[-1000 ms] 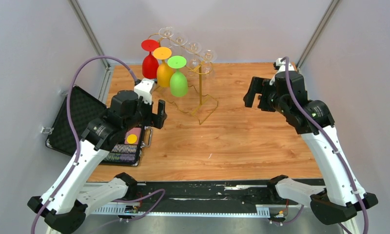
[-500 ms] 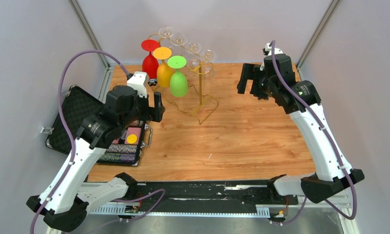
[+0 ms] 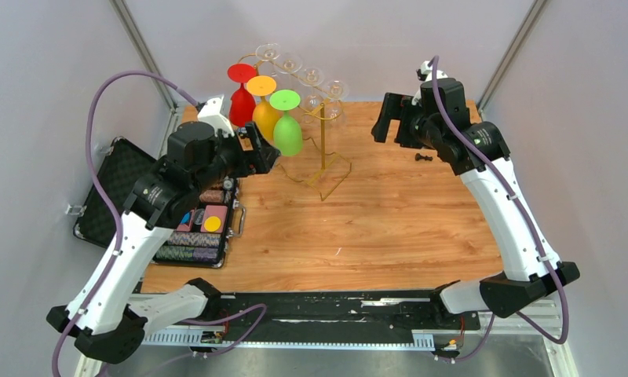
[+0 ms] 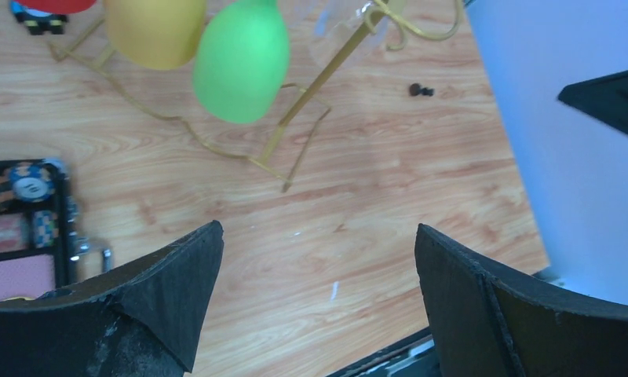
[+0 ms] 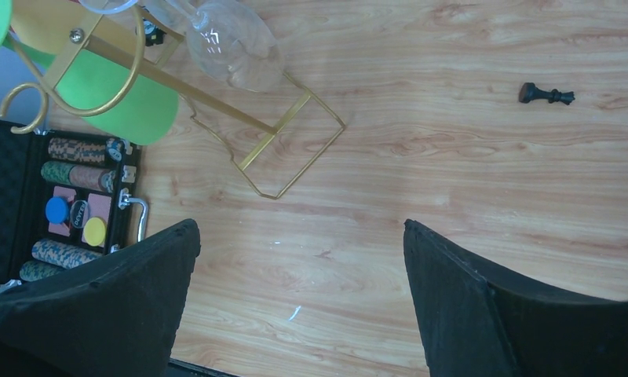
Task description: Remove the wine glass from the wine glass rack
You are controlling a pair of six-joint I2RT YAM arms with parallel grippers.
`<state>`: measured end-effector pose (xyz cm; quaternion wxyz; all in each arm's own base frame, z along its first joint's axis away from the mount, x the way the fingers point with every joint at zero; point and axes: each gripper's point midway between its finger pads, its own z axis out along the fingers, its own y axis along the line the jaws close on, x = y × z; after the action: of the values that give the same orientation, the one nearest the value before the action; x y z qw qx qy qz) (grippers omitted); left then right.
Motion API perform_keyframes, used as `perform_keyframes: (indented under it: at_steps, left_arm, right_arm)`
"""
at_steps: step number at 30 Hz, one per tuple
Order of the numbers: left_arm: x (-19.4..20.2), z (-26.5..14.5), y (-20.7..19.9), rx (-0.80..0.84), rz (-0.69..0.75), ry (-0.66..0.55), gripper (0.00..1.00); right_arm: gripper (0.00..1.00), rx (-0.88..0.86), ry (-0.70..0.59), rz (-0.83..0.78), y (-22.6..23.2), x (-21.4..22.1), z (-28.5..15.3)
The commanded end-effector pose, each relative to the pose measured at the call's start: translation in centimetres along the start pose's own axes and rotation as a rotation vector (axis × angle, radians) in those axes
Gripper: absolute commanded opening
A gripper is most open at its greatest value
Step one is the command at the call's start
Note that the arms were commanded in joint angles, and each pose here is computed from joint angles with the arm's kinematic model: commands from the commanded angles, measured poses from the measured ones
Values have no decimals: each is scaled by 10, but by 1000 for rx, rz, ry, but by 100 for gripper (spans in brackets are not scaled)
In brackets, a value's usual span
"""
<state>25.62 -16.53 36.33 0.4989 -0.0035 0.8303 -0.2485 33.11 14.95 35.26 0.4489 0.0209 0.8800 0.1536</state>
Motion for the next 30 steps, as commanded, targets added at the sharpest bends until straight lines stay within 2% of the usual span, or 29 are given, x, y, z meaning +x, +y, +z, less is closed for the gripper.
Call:
perform_keyframes:
  at_steps: [1,8,18,25,30]
  left_arm:
    - [-39,4,-31,122,-190,-100,98]
    - [-62,33,-33,220,-405,-123,88]
    - [-71,78,-9,175,-567,-110,73]
    - [-80,91,13,143,-646,-129,57]
    - [-83,101,21,137,-676,-127,52]
  right_arm:
    - [99,-55,-80,23,10,-18,-14]
    - [99,-75,-108,29,6,-11,-34]
    - [99,-93,-132,30,-2,4,-60]
    - [98,-100,-150,28,-4,6,-70]
    - [98,-96,-150,27,-6,7,-70]
